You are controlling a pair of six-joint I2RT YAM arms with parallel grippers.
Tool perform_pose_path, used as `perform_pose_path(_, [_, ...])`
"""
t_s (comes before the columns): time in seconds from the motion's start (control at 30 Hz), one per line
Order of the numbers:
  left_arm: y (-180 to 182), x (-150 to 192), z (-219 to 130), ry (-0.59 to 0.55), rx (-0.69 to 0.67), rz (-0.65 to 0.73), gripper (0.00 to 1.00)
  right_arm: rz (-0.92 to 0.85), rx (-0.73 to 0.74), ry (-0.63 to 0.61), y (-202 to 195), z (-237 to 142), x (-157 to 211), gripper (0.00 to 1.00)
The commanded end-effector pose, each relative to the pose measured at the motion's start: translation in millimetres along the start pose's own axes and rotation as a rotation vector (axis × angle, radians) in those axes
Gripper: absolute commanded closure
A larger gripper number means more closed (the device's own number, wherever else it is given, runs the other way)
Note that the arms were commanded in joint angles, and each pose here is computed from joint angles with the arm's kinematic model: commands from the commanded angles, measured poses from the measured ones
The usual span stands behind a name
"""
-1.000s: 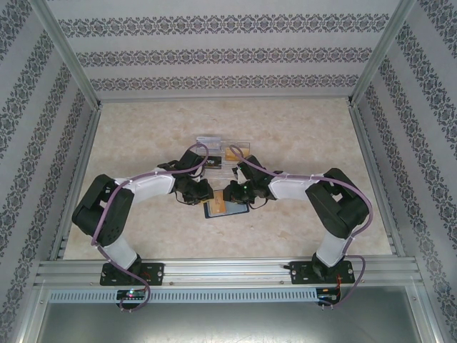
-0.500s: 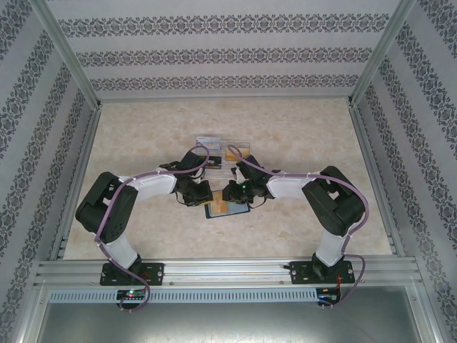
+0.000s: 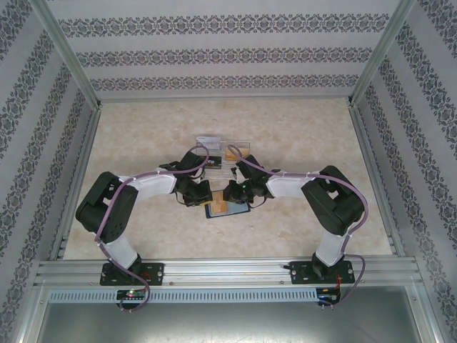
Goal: Take the credit cards out of the card holder
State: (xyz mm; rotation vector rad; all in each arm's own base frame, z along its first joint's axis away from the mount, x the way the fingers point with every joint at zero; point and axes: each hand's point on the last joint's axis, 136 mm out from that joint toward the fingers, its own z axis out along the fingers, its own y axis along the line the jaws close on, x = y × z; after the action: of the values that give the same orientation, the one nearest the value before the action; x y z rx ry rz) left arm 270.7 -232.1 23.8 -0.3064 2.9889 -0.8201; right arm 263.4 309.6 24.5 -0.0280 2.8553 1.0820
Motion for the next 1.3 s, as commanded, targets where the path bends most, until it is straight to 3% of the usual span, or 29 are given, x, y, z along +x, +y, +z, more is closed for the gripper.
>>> perform_pose_path(0.0, [-1, 14, 19, 0.069, 0.034, 0.012, 0.92, -0.065, -0.08, 0.028, 31, 8, 3, 0.89])
perform_pose_path(0.17, [-3, 11, 14, 0.053, 0.023, 0.018, 0.89, -0.071, -0.048, -0.004, 28, 2, 0, 1.0])
perform_pose_path(0.43, [-5, -1, -4, -0.012, -0.004, 0.035, 0.73, -0.054, -0.013, -0.081, 13, -23, -5, 1.0])
perform_pose_path(0.57, [-8, -3, -6, -0.02, 0.012, 0.039, 0.7, -0.033, -0.005, -0.093, 3, -29, -5, 1.0])
perform_pose_path(0.87, [-8, -3, -1, -0.007, 0.022, 0.036, 0.79, -0.011, 0.003, -0.089, -4, -27, -6, 1.0])
perform_pose_path(1.03, [-5, -4, -3, -0.01, -0.008, 0.042, 0.81, 0.014, 0.024, -0.054, -10, -20, -1, 0.83])
perform_pose_path(1.27, [-17, -9, -30, -0.058, -0.01, 0.086, 0.81, 0.033, 0.043, -0.038, -17, -14, 2, 0.78])
